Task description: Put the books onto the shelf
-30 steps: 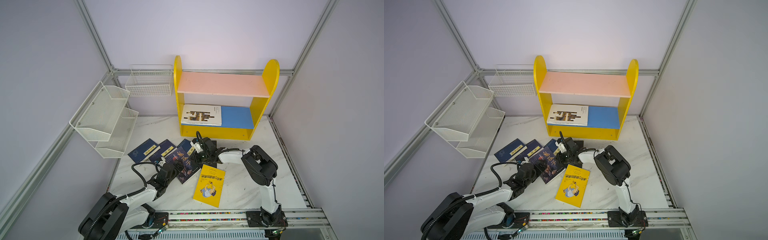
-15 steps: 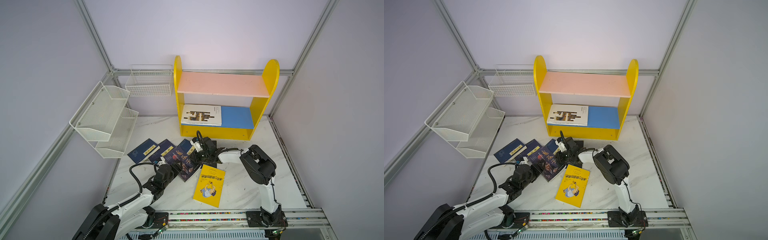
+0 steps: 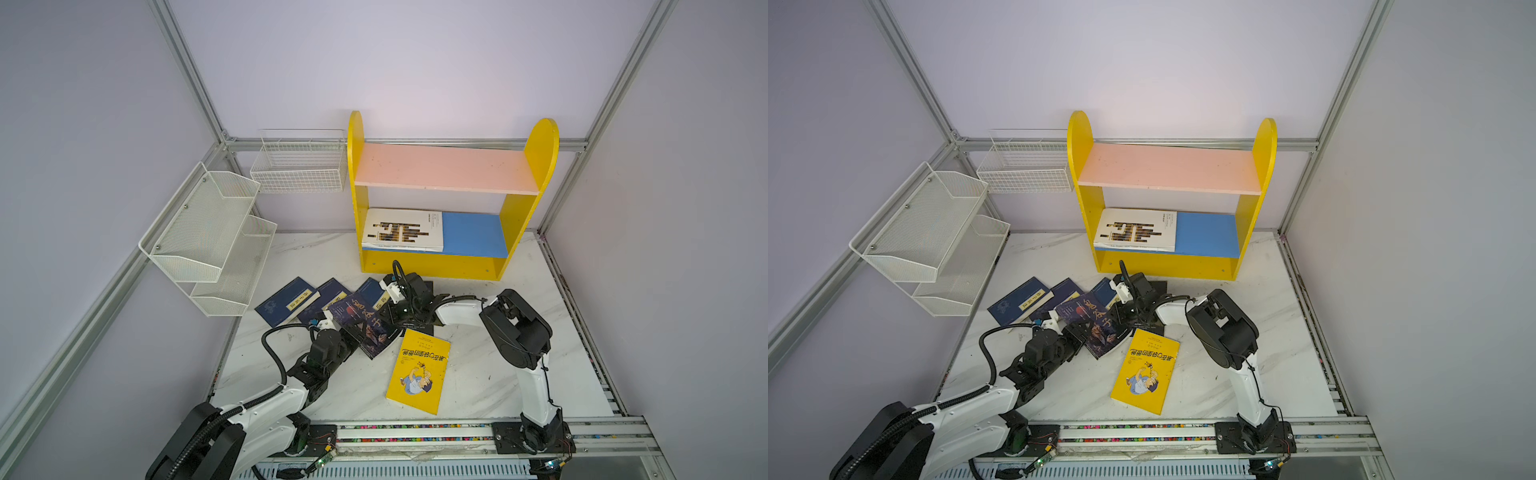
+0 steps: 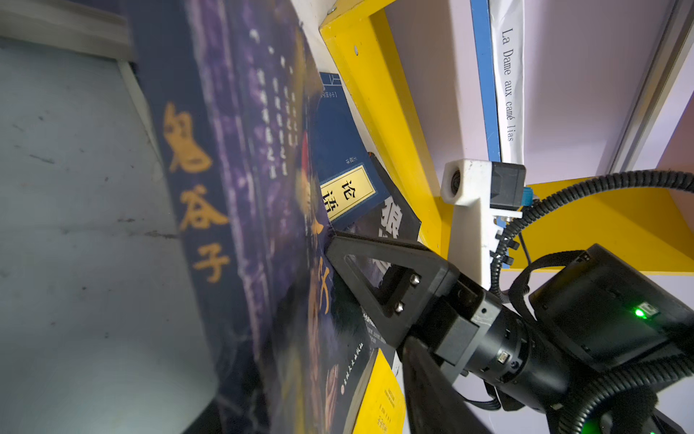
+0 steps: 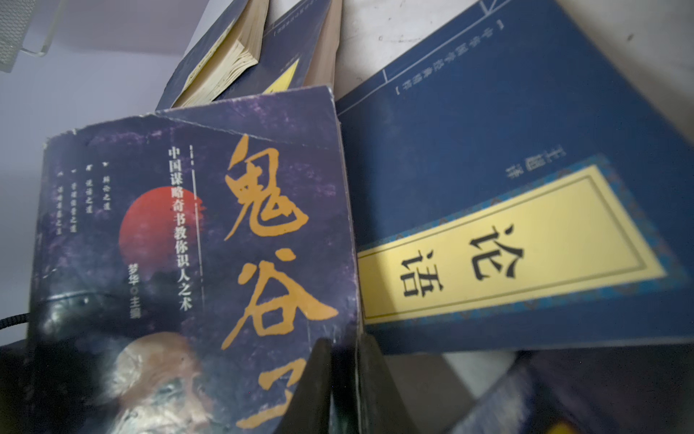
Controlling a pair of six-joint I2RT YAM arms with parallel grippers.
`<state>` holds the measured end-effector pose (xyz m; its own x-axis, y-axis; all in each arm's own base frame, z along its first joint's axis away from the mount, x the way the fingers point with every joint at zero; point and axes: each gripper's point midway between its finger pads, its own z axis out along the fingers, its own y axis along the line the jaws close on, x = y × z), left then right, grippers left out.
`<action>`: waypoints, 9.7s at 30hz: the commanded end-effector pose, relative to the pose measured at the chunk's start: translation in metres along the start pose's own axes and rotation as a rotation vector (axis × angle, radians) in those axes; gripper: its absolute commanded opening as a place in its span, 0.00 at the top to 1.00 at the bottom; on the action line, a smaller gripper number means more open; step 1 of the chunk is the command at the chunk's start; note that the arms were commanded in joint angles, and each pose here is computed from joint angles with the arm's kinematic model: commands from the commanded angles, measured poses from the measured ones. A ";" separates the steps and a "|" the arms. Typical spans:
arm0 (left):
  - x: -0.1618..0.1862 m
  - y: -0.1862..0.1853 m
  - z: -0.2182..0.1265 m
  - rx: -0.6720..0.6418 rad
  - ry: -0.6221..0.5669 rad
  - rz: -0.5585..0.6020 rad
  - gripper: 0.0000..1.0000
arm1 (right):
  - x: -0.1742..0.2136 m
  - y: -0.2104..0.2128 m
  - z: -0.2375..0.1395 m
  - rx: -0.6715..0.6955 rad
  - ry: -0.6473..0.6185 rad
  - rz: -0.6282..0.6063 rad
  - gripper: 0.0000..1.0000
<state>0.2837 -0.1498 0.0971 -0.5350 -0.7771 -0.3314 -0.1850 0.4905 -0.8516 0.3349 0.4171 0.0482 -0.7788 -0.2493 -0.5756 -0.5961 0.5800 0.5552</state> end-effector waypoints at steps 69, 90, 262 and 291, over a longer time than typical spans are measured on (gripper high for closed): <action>-0.046 -0.393 0.026 0.673 -0.059 0.025 1.00 | -0.080 0.040 -0.345 -0.474 -0.707 0.678 0.09; -0.017 -0.392 0.032 0.690 -0.029 -0.051 1.00 | -0.130 0.030 -0.336 -0.586 -0.783 0.699 0.59; -0.142 -0.103 -0.077 -0.092 -0.427 0.053 0.00 | -0.217 -0.104 -0.155 0.006 -0.300 0.393 0.47; -0.139 -0.095 -0.086 -0.084 -0.430 0.038 0.00 | -0.220 -0.114 -0.173 0.427 -0.285 0.244 0.27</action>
<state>0.3061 -0.0587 0.2718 -0.1603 -0.8357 -0.5252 -0.2311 0.5491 -0.8032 0.5354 0.2836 0.2157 -0.7881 0.1508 -0.5968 -0.2428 0.8148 0.5265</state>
